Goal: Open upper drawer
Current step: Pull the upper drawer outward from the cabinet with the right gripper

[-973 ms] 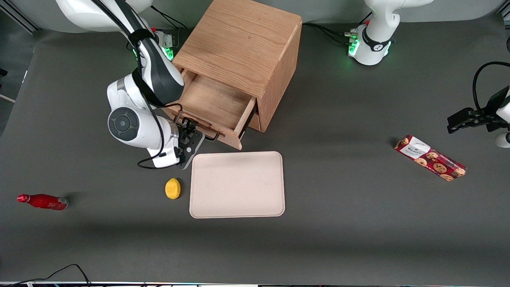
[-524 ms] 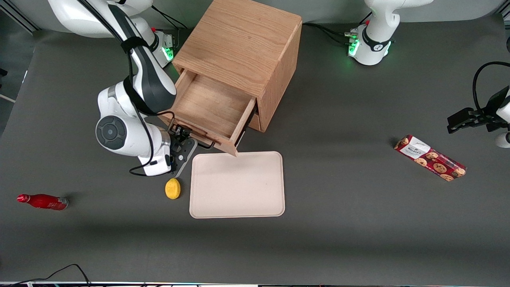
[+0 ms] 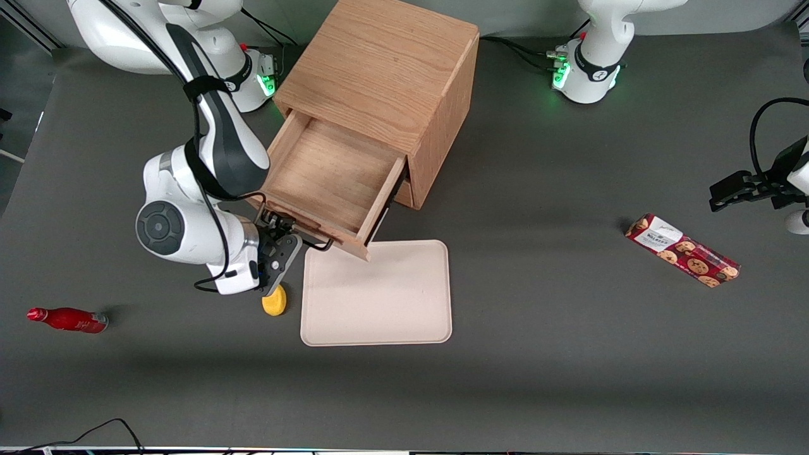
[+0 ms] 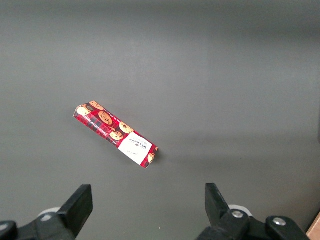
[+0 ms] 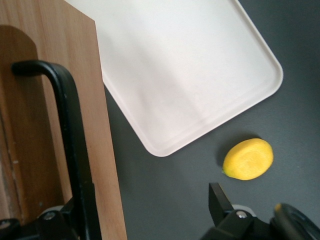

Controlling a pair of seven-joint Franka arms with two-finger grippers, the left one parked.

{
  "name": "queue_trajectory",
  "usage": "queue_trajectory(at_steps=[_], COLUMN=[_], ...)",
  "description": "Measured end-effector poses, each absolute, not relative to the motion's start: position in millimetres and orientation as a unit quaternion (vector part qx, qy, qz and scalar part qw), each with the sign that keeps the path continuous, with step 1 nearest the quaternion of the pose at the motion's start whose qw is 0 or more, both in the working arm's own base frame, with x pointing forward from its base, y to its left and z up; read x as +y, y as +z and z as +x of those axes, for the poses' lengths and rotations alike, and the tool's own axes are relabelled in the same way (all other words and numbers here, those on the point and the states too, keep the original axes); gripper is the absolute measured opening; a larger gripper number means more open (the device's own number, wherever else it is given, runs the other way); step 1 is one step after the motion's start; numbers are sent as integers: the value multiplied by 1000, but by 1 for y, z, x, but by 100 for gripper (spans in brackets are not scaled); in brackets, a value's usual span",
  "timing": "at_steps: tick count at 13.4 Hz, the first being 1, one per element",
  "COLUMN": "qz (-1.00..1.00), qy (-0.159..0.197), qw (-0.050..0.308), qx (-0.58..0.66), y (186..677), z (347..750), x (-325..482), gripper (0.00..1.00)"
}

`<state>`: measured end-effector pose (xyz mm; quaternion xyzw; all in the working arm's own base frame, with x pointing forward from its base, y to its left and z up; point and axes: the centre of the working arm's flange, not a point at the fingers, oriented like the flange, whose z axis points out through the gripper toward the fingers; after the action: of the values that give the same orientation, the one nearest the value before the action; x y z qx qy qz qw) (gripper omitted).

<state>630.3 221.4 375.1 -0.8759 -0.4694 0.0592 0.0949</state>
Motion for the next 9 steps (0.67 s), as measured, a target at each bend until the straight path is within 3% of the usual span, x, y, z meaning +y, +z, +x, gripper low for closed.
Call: queue_trajectory(at_steps=[9], qz=[-878], qy=[50], qw=[90], qx=[-467], y=[372], z=[652], x=[202], gripper=[100])
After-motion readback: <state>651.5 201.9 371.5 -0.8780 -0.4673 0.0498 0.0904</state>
